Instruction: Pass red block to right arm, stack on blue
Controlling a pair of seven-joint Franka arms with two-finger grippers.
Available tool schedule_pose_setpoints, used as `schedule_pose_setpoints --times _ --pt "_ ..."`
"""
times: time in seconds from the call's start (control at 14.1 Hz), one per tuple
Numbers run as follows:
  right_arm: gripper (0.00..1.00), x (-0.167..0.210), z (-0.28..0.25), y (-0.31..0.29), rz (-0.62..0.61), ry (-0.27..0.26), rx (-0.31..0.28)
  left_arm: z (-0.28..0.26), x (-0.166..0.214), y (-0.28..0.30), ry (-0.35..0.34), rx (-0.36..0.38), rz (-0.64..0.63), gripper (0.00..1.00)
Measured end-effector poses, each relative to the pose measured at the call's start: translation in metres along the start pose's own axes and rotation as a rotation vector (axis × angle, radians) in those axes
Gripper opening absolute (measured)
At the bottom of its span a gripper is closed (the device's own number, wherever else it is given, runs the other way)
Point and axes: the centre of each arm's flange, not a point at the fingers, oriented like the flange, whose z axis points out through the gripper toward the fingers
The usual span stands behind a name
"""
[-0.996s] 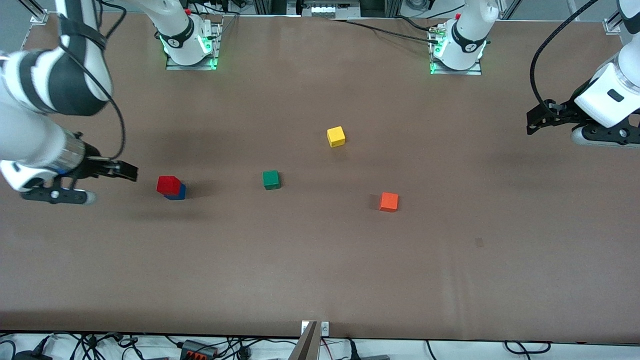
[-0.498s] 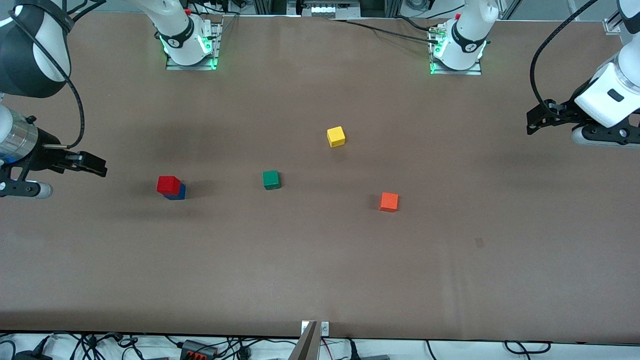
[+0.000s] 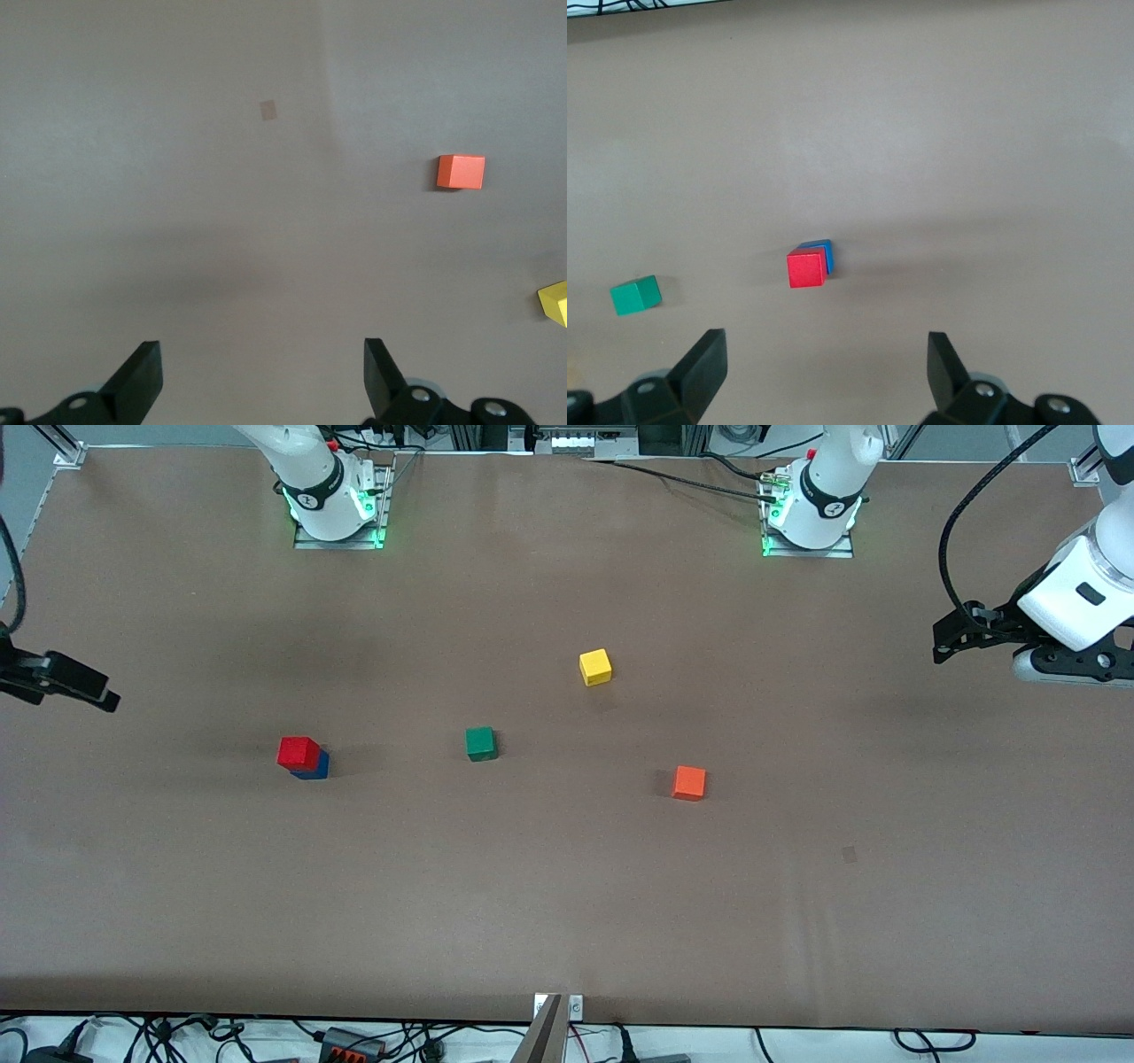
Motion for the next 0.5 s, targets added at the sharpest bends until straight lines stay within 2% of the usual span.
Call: schedule_pose_setpoints --times 0.28,0.5 --pt "1.0 -0.003 0.007 -0.004 -0.043 -0.02 -0.023 0.0 0.0 0.0 0.0 0.0 0.0 1.0" --pt "1.0 -0.021 0.016 -0.003 -0.049 -0.024 -0.028 0.0 0.0 0.0 0.0 0.0 0.0 1.0"
